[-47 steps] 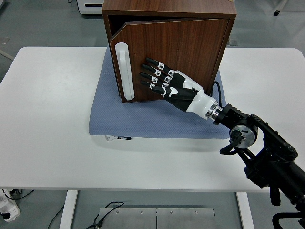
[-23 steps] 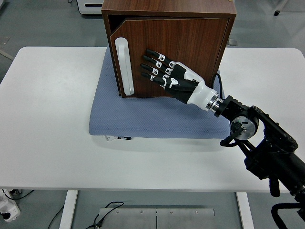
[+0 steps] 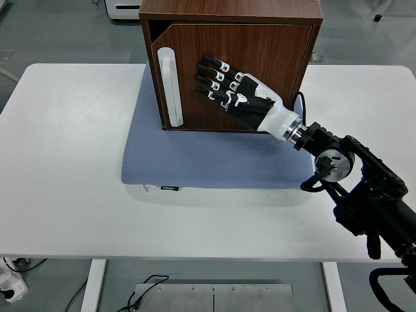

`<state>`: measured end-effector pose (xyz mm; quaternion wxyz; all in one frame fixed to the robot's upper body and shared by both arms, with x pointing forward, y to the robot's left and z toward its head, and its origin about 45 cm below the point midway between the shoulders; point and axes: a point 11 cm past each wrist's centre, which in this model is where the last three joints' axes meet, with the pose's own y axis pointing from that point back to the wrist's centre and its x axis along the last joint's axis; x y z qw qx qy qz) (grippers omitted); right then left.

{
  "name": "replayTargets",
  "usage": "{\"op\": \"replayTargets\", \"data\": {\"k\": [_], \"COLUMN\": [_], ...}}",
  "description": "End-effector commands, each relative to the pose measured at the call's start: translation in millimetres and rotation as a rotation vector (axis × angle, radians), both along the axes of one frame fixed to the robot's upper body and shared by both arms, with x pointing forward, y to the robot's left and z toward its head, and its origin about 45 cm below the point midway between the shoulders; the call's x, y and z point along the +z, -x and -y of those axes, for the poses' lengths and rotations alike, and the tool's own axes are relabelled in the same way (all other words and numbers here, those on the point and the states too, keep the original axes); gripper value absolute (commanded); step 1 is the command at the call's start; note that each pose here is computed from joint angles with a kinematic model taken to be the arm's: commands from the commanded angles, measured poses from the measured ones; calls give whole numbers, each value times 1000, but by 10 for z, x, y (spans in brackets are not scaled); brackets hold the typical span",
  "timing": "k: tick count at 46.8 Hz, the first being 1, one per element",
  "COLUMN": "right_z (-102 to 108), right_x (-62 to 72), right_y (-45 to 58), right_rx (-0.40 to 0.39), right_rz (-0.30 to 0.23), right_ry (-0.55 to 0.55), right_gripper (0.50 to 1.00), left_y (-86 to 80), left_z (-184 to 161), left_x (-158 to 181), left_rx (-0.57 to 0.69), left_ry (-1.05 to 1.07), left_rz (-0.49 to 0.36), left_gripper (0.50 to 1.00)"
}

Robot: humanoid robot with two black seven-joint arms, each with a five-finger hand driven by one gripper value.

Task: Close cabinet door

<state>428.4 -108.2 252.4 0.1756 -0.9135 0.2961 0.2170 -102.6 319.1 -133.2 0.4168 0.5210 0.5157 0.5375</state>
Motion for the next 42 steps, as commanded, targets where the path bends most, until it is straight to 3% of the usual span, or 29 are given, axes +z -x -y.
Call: {"op": "replayTargets", "data": {"k": [1, 20, 25, 30, 42], "right_z": [3, 124, 95, 16, -34], "right_x": [13, -61, -53, -10, 45], "right_y": [-6, -108, -83, -3, 28], "right_rx": [-2, -97, -78, -7, 12], "right_rz": [3, -51, -43, -9, 6], "right_ry": [-4, -2, -4, -15, -21], "right_gripper": [1000, 1000, 1000, 1000, 1000], "left_y": [3, 3, -6, -5, 3], "left_z": [0, 0, 0, 0, 0], "left_x": [0, 0, -1, -1, 0], "left_rx": [0, 0, 0, 0, 0], "left_ry": [0, 0, 0, 0, 0], "left_rz": [-1, -1, 0, 0, -1], "left_gripper": [1000, 1000, 1000, 1000, 1000]}}
